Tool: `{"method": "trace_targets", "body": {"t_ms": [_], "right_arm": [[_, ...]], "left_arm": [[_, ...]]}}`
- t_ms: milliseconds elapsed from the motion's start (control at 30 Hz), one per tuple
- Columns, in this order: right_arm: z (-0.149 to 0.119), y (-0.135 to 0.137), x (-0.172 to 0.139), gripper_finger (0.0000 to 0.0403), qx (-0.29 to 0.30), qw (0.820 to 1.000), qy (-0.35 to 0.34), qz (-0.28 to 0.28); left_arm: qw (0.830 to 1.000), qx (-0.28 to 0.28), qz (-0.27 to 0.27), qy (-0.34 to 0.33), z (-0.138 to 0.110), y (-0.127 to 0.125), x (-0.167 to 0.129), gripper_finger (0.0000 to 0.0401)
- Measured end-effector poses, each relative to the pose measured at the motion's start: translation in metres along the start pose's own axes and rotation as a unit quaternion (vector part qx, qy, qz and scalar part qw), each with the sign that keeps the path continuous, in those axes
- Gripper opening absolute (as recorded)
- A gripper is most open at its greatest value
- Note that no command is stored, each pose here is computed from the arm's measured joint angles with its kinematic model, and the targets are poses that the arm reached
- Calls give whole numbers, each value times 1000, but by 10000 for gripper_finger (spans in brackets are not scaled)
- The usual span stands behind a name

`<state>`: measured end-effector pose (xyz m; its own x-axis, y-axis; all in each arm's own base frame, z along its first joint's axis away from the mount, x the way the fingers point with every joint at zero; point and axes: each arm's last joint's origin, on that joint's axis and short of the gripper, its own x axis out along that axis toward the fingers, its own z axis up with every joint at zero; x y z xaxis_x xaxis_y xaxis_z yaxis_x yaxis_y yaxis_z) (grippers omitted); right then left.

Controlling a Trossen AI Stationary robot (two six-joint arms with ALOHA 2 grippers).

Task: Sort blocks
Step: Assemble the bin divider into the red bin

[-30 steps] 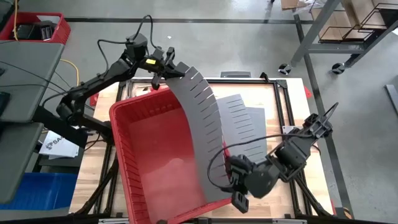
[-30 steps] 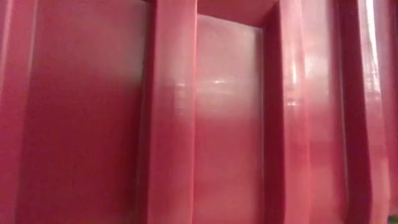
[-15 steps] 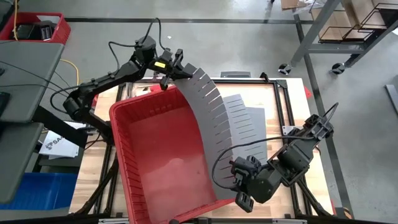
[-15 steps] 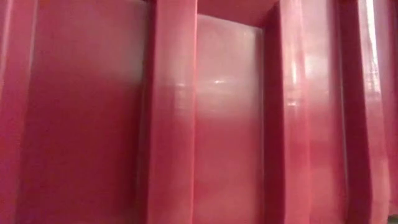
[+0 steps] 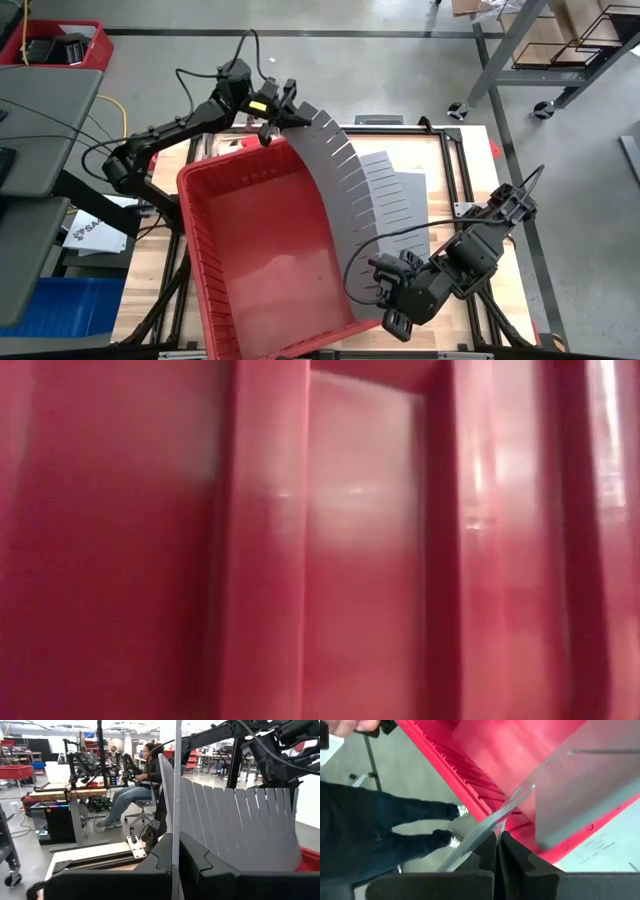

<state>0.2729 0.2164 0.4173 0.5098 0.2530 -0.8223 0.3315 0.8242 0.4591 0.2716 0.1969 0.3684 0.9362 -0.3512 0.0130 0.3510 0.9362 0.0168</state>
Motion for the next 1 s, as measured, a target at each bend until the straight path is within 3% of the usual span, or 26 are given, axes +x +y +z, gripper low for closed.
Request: {"method": "trace_targets", "body": {"t_ms": [400,667,1000], "right_arm": [[10,0,-27,0,-7,1000,-14,27],[0,6,-25,0,-23,999,8,39],[3,11,-29,0,-10,998,-22,58]], "left_arm": [[1000,21,16,-11,4,-2,4,0],[996,-19,-84,-5,4,-4,-3,0],[999,1,-31,6,-2,11,-27,1]]}}
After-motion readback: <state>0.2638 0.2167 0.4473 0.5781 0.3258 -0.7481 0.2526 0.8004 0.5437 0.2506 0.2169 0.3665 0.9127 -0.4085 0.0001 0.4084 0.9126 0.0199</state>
